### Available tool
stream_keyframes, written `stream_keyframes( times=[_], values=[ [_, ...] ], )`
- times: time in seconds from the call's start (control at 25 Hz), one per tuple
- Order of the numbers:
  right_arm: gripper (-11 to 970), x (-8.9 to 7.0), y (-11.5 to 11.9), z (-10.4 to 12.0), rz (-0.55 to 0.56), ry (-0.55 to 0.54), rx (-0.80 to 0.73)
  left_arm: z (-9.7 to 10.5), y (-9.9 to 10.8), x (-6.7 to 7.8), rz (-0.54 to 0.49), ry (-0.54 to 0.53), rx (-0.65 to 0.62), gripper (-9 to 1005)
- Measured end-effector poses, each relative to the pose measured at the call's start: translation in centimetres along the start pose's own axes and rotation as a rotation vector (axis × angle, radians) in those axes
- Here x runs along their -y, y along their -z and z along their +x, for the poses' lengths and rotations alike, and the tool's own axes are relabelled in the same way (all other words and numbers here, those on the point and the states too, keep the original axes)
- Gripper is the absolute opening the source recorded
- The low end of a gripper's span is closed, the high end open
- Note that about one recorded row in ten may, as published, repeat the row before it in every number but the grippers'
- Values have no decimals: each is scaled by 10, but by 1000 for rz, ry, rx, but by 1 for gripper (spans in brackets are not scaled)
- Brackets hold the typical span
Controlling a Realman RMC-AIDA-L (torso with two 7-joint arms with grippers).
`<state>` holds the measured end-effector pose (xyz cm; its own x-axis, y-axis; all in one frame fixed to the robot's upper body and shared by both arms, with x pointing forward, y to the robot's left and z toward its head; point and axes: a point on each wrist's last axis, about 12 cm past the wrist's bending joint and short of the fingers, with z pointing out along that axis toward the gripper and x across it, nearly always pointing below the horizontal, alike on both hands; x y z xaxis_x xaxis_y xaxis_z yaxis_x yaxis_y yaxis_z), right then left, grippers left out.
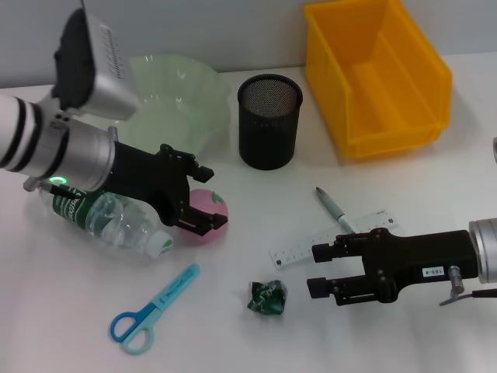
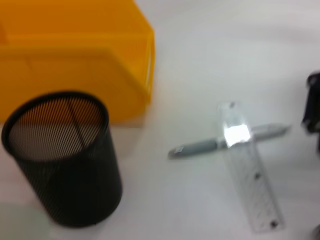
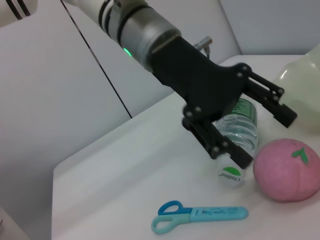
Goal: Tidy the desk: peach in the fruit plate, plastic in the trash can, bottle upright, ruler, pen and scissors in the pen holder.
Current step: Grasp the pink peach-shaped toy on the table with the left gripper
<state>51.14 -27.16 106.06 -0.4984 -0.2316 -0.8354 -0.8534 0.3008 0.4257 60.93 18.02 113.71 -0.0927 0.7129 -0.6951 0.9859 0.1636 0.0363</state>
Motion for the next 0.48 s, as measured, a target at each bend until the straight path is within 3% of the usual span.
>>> stream_keyframes(
  times=[0.48],
  values=[
    [709,-1,0,0,-8,-10,3,3,-29,1,-75,-56,-143,765]
  ],
)
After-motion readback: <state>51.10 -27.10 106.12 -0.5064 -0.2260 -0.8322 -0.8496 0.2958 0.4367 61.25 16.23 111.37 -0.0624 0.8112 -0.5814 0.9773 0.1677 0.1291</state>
